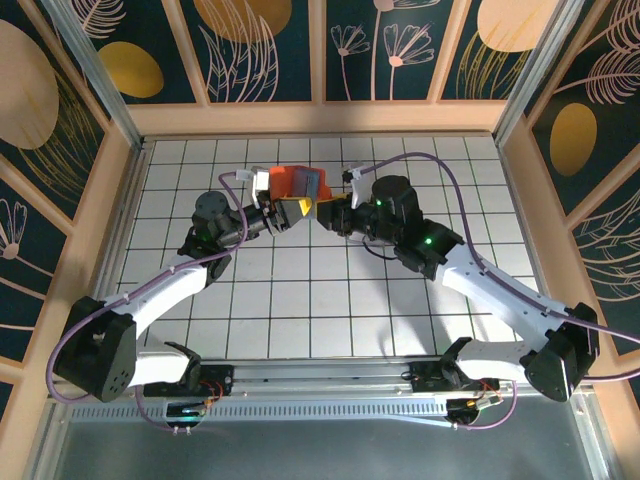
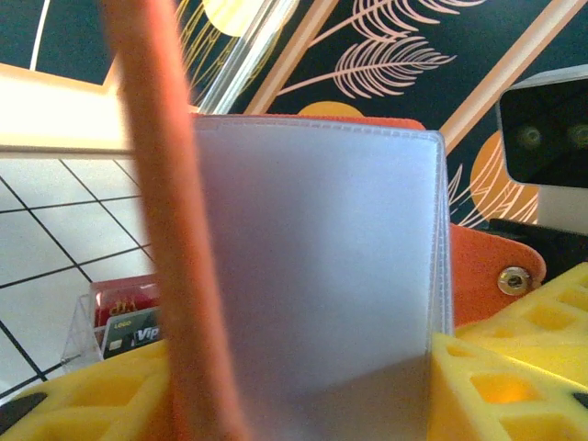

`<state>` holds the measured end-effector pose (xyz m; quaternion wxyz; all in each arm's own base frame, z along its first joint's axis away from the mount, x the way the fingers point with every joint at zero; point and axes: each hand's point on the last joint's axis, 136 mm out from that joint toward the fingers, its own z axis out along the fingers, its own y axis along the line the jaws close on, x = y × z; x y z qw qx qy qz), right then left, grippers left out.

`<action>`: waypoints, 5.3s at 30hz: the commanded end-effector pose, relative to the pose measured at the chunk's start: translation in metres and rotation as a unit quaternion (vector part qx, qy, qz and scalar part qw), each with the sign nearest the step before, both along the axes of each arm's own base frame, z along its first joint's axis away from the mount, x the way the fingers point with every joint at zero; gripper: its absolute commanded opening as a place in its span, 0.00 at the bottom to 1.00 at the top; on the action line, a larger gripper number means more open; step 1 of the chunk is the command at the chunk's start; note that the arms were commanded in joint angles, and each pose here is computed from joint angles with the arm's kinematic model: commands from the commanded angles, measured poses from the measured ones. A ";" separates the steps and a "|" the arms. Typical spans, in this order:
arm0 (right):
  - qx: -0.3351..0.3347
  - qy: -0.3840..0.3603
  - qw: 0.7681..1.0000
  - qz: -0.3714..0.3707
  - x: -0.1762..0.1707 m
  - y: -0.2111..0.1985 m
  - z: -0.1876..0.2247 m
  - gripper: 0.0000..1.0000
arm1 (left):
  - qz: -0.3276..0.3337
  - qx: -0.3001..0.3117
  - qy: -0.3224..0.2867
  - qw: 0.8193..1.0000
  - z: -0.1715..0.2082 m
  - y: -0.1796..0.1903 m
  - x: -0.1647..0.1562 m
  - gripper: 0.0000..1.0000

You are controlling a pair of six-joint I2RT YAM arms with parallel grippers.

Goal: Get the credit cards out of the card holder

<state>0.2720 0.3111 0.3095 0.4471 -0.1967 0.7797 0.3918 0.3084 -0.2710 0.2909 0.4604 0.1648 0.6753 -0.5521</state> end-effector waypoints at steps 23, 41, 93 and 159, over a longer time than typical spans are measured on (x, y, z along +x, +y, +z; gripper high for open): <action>0.157 -0.062 0.983 0.070 -0.015 0.002 0.061 0.56 | -0.056 -0.042 -0.058 0.996 0.039 -0.001 -0.034 0.29; 0.174 -0.055 0.980 0.077 -0.012 -0.005 0.059 0.31 | -0.061 -0.052 -0.063 0.995 0.042 0.000 -0.037 0.23; 0.266 -0.080 0.936 0.217 -0.053 -0.002 0.089 0.25 | -0.060 -0.069 -0.052 0.994 0.043 -0.001 -0.033 0.21; 0.144 -0.038 0.988 0.026 -0.014 -0.028 0.073 0.00 | -0.063 -0.015 -0.031 0.997 0.022 -0.013 -0.016 0.86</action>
